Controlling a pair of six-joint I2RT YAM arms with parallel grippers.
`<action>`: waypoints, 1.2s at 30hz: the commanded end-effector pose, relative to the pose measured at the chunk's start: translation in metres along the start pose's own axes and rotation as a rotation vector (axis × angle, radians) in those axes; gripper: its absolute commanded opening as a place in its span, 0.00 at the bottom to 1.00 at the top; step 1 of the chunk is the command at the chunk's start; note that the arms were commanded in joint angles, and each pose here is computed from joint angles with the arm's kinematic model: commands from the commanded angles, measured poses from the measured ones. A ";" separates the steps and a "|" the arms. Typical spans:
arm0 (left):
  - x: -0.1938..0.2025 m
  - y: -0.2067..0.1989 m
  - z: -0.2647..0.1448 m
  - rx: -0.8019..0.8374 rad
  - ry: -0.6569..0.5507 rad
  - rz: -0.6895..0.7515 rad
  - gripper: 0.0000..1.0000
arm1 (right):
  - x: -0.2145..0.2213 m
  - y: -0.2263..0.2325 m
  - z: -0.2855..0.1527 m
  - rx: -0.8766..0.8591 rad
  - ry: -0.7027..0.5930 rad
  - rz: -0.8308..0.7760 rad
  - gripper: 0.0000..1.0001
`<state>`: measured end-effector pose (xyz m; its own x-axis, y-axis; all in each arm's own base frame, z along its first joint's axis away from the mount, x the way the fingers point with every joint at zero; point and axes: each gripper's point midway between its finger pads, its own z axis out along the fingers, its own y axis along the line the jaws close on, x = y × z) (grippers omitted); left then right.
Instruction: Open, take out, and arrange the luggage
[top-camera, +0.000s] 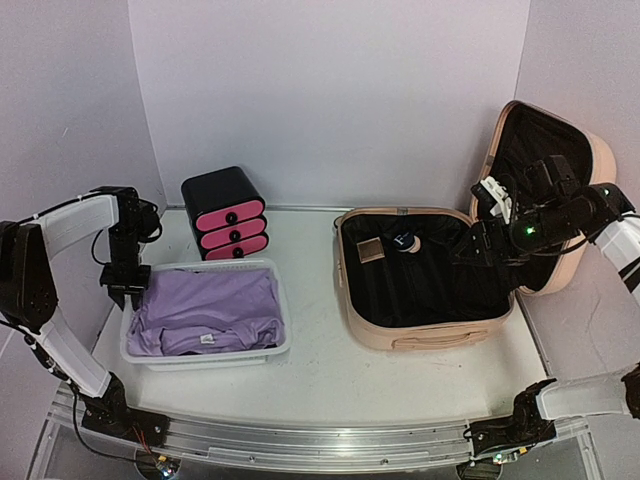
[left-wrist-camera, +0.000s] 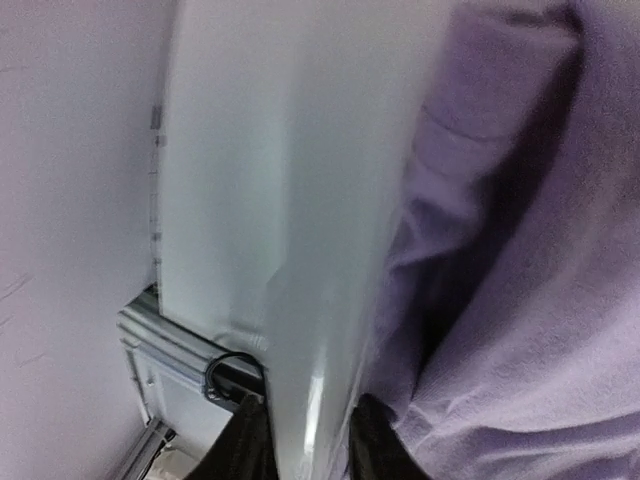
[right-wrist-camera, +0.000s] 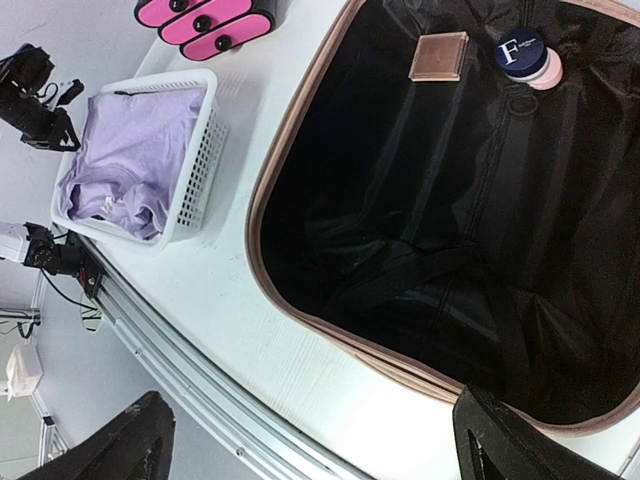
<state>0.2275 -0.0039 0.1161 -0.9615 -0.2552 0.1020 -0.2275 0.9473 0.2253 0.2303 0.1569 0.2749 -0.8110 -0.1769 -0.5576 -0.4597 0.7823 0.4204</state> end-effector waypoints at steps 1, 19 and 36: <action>-0.002 0.075 -0.031 -0.360 -0.073 -0.118 0.43 | -0.008 0.012 -0.009 -0.050 -0.055 -0.031 0.98; -0.020 -0.285 -0.158 0.405 -0.521 0.226 0.70 | 0.003 0.010 -0.009 -0.040 -0.039 0.015 0.98; -0.006 -0.279 -0.043 0.022 -0.452 0.178 0.52 | 0.005 0.009 -0.007 -0.039 -0.021 0.053 0.98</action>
<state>0.3172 -0.3130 0.0986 -0.9503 0.0335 -0.3096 -0.0074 0.9915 0.1300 0.2146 0.1570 0.2764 -0.8345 -0.1310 -0.5352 -0.4253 0.7707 0.4745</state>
